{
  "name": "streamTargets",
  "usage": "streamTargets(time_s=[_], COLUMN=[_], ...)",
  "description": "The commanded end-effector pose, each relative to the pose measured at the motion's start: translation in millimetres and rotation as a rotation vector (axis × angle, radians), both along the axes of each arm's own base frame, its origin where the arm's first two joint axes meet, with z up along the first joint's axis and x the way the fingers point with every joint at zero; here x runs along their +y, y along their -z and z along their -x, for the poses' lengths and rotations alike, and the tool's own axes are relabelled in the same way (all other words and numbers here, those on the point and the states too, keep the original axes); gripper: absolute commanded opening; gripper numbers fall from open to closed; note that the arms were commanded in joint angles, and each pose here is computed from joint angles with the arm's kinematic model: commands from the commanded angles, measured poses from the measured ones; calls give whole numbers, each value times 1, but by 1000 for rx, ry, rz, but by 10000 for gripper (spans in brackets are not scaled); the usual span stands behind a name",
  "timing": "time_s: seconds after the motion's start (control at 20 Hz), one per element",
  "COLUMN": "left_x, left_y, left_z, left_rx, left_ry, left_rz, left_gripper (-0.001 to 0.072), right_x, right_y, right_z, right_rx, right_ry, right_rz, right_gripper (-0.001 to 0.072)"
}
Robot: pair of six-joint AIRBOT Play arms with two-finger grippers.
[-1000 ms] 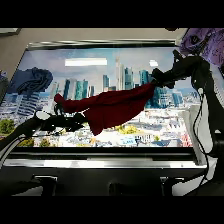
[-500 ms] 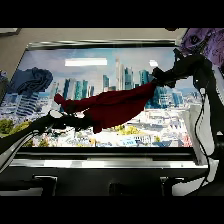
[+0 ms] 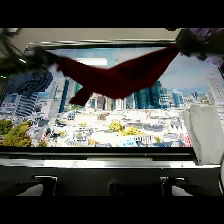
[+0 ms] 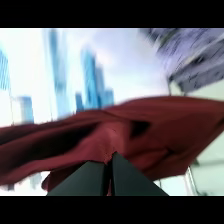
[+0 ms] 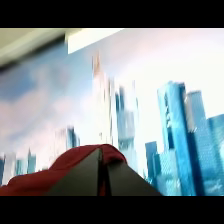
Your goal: Fold the clothes and pants, and hang the long-sleeved shirts on hangers.
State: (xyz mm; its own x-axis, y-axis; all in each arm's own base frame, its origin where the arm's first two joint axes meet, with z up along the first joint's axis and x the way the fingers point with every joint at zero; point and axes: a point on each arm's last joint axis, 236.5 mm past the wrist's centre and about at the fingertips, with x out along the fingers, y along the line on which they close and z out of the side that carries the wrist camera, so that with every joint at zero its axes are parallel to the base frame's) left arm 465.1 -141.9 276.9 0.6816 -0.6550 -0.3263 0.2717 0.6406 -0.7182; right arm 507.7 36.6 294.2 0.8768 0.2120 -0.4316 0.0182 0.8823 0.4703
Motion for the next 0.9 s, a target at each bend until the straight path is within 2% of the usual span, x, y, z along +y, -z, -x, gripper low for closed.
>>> streamTargets(time_s=[0.0, 0.1, 0.25, 0.35, 0.45, 0.6, 0.75, 0.85], left_x=[64, 91, 120, 139, 152, 153, 157, 164], left_y=[-127, -170, -198, -209, -216, -195, -132, -69], left_z=[62, 111, 183, 219, 233, 206, 143, 95], left_rx=[-229, -317, -360, -379, -388, -316, -124, 44], left_ry=[-161, -285, -466, -585, -663, -633, -565, -523], left_rz=[-211, -334, -420, -443, -440, -431, -429, -443], left_gripper=[19, 20, 20, 20, 20, 20, 20, 20], right_x=[-35, -44, -57, -68, -77, -82, -72, -46], right_y=[-104, -150, -203, -224, -230, -210, -145, -85], right_z=[80, 143, 238, 281, 293, 244, 135, 56], right_rx=[-218, -315, -467, -544, -567, -484, -295, -175], right_ry=[140, 174, 252, 316, 366, 373, 312, 218], right_rz=[109, 178, 224, 217, 198, 185, 128, 22], right_gripper=[25, 26, 26, 25, 25, 26, 26, 27])
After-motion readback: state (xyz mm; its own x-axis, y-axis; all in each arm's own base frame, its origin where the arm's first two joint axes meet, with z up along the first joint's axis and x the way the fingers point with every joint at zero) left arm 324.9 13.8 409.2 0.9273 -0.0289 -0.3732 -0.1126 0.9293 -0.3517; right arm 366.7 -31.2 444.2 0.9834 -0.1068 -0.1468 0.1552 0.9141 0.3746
